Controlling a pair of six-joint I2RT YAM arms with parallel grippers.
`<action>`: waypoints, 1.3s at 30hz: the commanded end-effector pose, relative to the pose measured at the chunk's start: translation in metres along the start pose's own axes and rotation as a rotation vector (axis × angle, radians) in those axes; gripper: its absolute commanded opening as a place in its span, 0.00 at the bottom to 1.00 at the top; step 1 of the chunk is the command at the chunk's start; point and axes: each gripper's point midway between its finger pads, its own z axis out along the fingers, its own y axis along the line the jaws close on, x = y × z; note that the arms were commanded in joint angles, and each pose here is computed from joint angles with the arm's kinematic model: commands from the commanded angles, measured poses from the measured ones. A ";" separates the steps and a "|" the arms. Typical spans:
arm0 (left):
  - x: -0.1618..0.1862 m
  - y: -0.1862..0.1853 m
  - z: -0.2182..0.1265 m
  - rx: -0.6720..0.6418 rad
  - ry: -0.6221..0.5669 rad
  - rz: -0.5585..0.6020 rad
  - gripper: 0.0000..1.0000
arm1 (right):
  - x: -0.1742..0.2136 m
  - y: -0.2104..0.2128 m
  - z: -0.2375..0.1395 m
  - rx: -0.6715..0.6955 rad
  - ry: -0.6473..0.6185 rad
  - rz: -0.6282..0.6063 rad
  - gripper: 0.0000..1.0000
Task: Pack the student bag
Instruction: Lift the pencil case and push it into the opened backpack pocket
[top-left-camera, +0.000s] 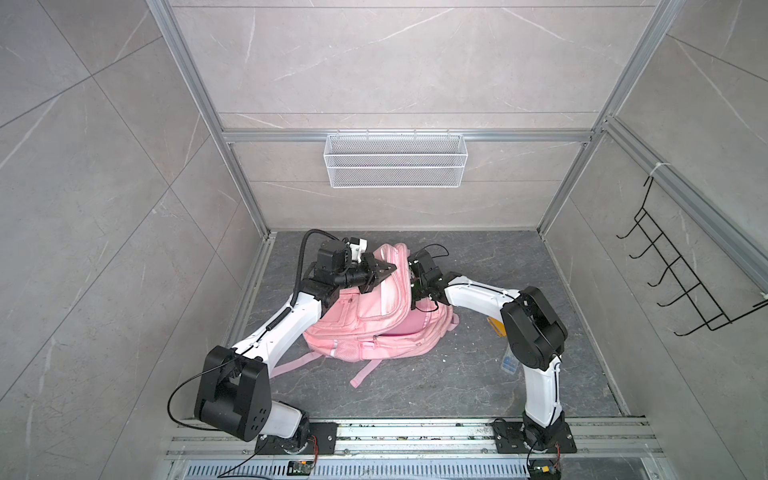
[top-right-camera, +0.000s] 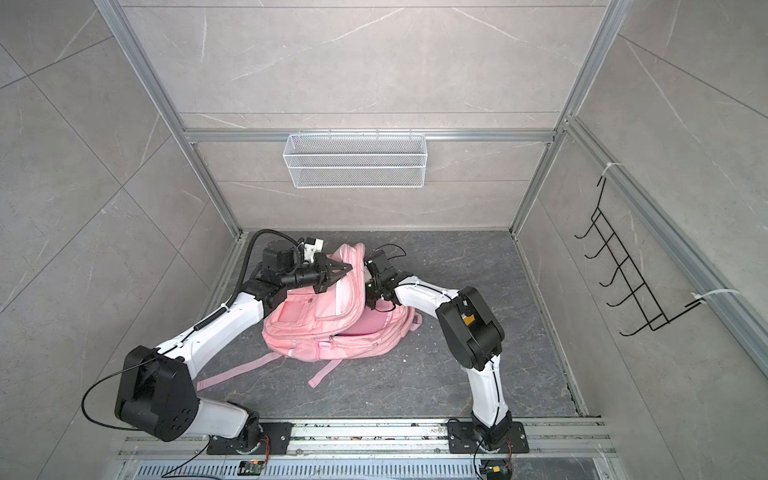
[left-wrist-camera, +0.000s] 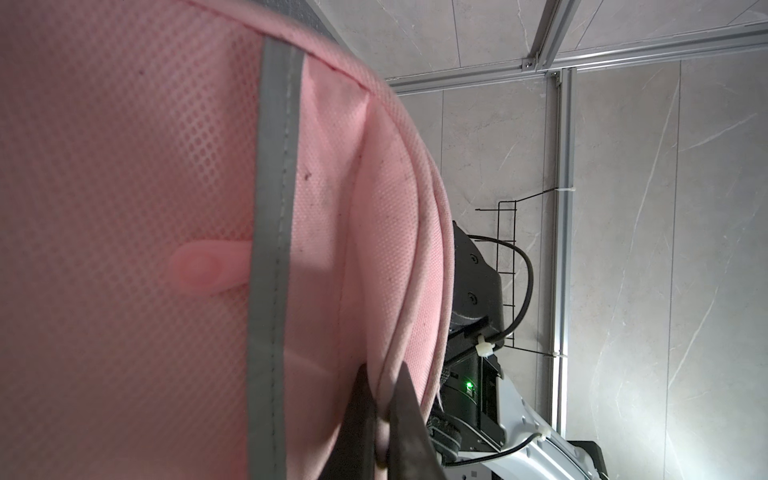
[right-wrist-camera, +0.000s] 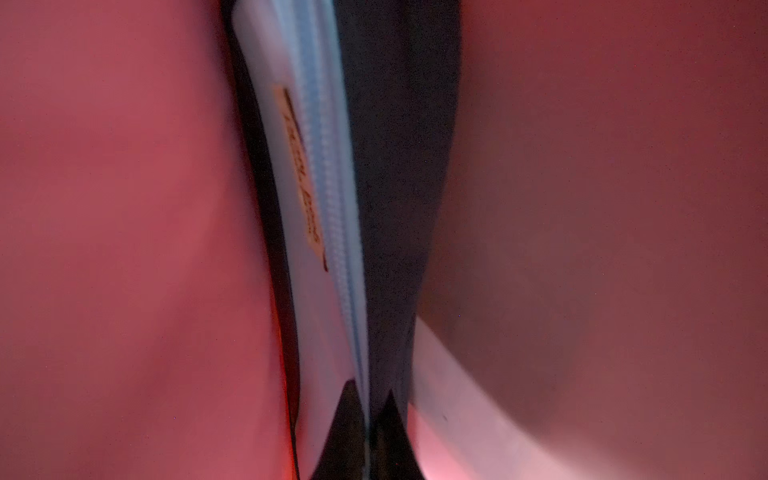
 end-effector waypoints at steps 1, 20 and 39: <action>-0.011 -0.085 -0.009 0.231 -0.036 0.180 0.00 | 0.009 0.031 0.021 -0.097 0.051 -0.060 0.00; -0.015 -0.093 0.024 0.333 -0.024 0.110 0.00 | 0.010 0.051 0.081 -0.235 0.138 -0.071 0.00; -0.042 -0.054 0.015 0.245 -0.122 0.016 0.00 | 0.007 0.078 0.051 -0.344 0.047 -0.165 0.30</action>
